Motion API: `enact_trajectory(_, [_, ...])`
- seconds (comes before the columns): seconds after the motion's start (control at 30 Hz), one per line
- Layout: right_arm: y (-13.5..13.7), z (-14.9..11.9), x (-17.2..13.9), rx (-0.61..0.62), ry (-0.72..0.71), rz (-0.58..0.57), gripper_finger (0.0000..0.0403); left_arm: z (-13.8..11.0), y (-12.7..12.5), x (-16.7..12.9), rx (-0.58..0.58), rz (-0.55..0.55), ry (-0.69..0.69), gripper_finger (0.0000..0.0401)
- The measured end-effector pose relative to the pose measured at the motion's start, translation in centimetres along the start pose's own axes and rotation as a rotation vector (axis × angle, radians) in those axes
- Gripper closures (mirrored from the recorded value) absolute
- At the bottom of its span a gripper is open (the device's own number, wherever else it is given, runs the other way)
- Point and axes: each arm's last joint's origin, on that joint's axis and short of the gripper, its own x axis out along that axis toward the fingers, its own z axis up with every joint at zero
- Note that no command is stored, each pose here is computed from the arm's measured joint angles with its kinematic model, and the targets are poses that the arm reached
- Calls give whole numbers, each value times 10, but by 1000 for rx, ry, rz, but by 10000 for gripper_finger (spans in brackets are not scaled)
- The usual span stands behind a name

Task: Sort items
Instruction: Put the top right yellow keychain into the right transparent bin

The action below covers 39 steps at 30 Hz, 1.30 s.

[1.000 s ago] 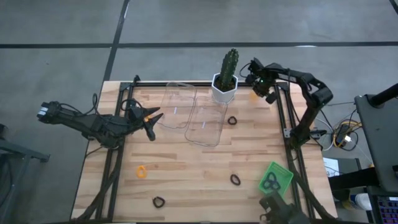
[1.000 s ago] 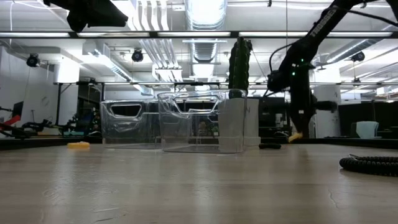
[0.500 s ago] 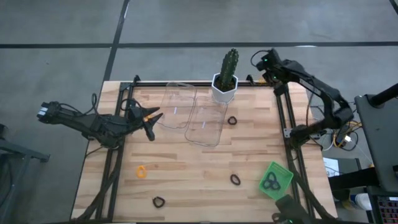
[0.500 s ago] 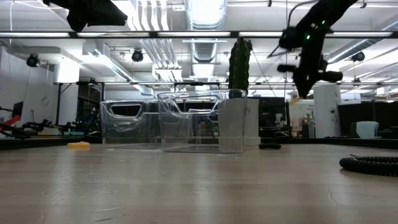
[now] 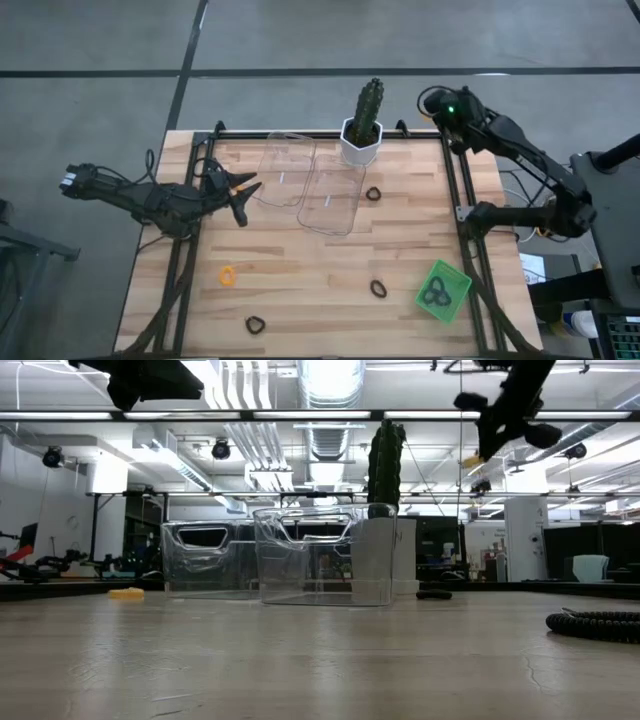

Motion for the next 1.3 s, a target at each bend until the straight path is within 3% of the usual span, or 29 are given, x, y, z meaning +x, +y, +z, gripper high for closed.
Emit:
enact_trajectory(0.83, [-3,-105,-116,-339,570,573,375,0,0,0,-5,-1,0,273])
enact_trajectory(1.07, [6,-126,-135,-434,597,781,375,0,0,0,-13,-1,0,273])
enact_trajectory(1.3, [6,-148,-140,-599,620,881,375,0,0,0,-13,-1,1,273])
